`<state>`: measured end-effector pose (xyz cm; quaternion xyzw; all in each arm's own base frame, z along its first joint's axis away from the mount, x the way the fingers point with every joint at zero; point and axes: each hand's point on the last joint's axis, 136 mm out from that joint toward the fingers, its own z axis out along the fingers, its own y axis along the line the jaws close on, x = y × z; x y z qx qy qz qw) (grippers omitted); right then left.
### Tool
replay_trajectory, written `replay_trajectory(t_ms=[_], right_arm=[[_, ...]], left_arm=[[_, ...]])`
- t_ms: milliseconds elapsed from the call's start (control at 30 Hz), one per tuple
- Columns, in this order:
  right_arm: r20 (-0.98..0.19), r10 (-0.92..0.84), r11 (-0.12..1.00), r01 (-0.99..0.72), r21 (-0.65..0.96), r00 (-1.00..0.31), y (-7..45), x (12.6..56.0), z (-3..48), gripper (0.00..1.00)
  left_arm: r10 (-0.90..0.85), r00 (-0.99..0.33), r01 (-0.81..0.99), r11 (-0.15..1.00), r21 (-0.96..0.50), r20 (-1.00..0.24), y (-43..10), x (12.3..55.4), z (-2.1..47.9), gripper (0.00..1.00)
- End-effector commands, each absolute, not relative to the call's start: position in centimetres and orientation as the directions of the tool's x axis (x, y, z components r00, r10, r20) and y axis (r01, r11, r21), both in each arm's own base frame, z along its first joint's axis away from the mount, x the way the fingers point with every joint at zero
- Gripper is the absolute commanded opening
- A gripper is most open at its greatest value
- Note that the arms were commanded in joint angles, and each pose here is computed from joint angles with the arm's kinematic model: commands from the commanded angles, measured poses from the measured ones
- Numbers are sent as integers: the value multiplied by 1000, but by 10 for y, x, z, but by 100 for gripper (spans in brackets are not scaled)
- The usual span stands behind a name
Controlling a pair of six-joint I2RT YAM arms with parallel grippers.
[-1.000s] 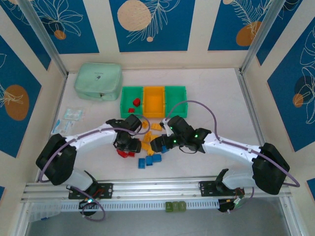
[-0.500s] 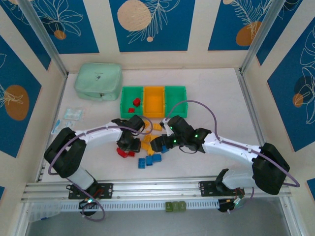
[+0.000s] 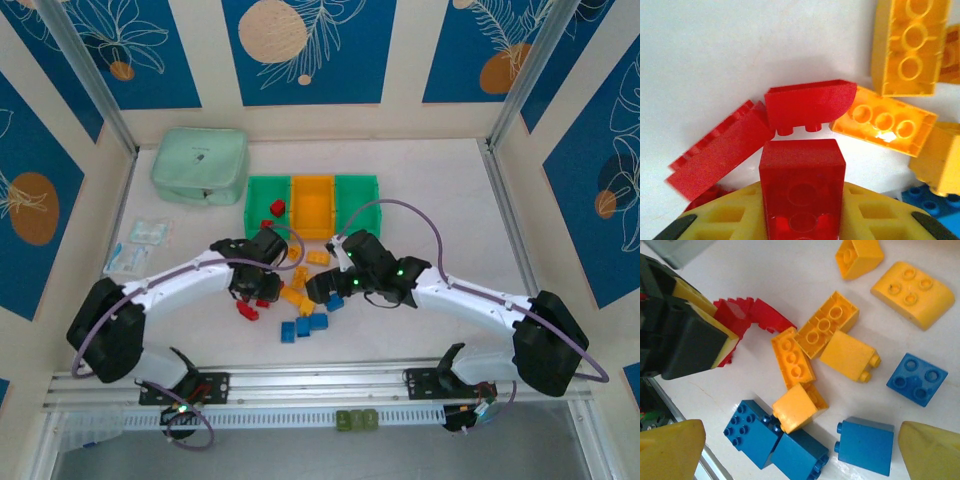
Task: Sort the legos into containers by color
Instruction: Pick up the lego from the middle-left of the table, then place the lego in the container, then pick up the lego from the middle-left of the table.
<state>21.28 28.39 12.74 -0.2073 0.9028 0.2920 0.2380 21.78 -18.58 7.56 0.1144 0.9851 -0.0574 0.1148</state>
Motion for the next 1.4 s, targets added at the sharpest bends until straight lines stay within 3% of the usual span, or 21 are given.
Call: replay_trajectory(t_ms=[0,300,567,767,867,967,1200,1367], right_arm=[[-608,-210,716,-544,437,-765,292,227,155,99],[-645,-77,738,-479,476,-760,278,265,183,99],[-669,-31,764,-449,463,-743,261,281,190,99],[-667,-26,767,-443,464,-744,259,283,190,99],[-667,-25,767,-442,464,-744,258,284,190,99],[-669,-33,766,-449,461,-742,258,284,191,99],[-658,-49,767,-450,457,-751,260,284,183,99],[-654,-57,764,-455,458,-754,261,283,182,99]], left_arm=[[219,-914,248,968,-44,-343,-179,235,111,33],[153,-815,168,985,26,-559,-171,335,172,33],[59,-820,89,996,-25,-569,-170,429,156,32],[72,-843,72,997,22,-532,-171,477,127,33],[79,-850,72,997,32,-521,-173,484,119,37],[87,-848,76,996,43,-522,-171,484,124,49],[95,-831,84,995,46,-548,-163,469,147,55],[78,-827,125,991,-47,-556,-171,445,163,58]])
